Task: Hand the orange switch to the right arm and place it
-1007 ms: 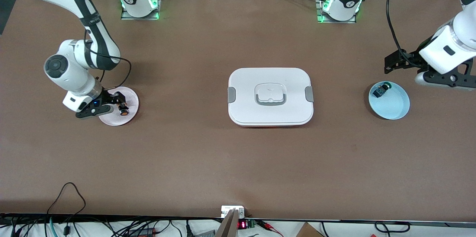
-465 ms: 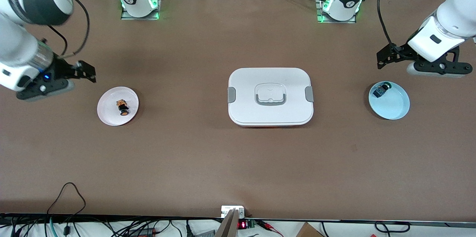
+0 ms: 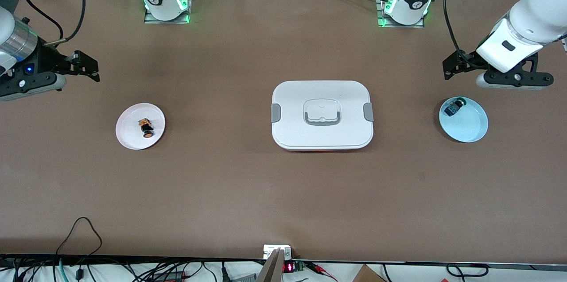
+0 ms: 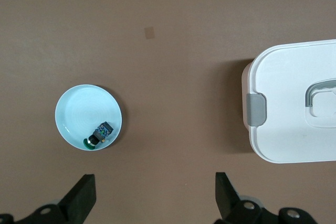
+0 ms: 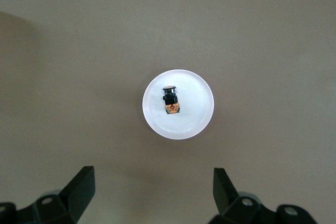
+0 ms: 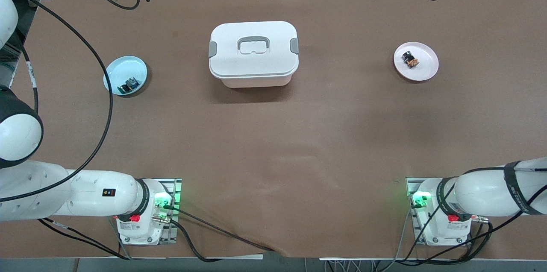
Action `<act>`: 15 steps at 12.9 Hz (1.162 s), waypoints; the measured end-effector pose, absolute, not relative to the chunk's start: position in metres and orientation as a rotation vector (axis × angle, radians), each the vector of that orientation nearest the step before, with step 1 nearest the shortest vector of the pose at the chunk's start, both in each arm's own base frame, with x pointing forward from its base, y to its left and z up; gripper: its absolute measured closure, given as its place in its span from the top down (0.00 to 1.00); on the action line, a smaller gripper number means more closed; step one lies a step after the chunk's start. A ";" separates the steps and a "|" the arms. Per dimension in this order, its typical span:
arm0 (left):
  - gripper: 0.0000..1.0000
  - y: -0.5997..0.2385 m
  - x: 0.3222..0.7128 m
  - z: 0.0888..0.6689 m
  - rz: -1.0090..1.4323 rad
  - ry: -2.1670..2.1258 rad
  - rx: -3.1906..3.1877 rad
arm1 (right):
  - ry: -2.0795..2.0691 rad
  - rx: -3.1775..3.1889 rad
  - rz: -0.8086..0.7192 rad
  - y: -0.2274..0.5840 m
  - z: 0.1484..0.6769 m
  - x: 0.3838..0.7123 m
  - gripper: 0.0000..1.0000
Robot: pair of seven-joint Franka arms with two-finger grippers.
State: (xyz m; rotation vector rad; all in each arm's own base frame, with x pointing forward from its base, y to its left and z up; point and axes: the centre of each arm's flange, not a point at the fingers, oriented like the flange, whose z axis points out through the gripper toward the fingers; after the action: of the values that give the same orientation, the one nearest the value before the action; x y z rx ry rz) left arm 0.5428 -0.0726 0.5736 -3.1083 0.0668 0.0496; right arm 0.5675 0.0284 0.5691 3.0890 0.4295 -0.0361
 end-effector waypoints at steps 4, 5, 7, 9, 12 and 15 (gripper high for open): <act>1.00 -0.073 0.543 0.574 0.051 0.066 -3.108 | 0.442 3.086 -0.027 0.038 0.581 0.566 1.00; 1.00 -0.073 0.543 0.574 0.052 0.066 -3.108 | 0.458 3.084 -0.021 0.044 0.585 0.566 1.00; 1.00 -0.073 0.543 0.574 0.052 0.066 -3.108 | 0.468 3.082 -0.020 0.048 0.587 0.566 1.00; 1.00 -0.073 0.543 0.574 0.052 0.066 -3.108 | 0.461 3.083 -0.026 0.046 0.585 0.567 1.00; 1.00 -0.073 0.543 0.574 0.052 0.066 -3.108 | 0.460 3.084 -0.031 0.045 0.584 0.567 1.00; 1.00 -0.073 0.543 0.574 0.052 0.066 -3.108 | 0.459 3.084 -0.032 0.045 0.583 0.567 1.00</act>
State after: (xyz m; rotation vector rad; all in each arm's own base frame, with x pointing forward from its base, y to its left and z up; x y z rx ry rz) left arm 0.5426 -0.0726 0.5739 -3.1079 0.0663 0.0521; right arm 0.5670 0.0450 0.5834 3.0837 0.4594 -0.0323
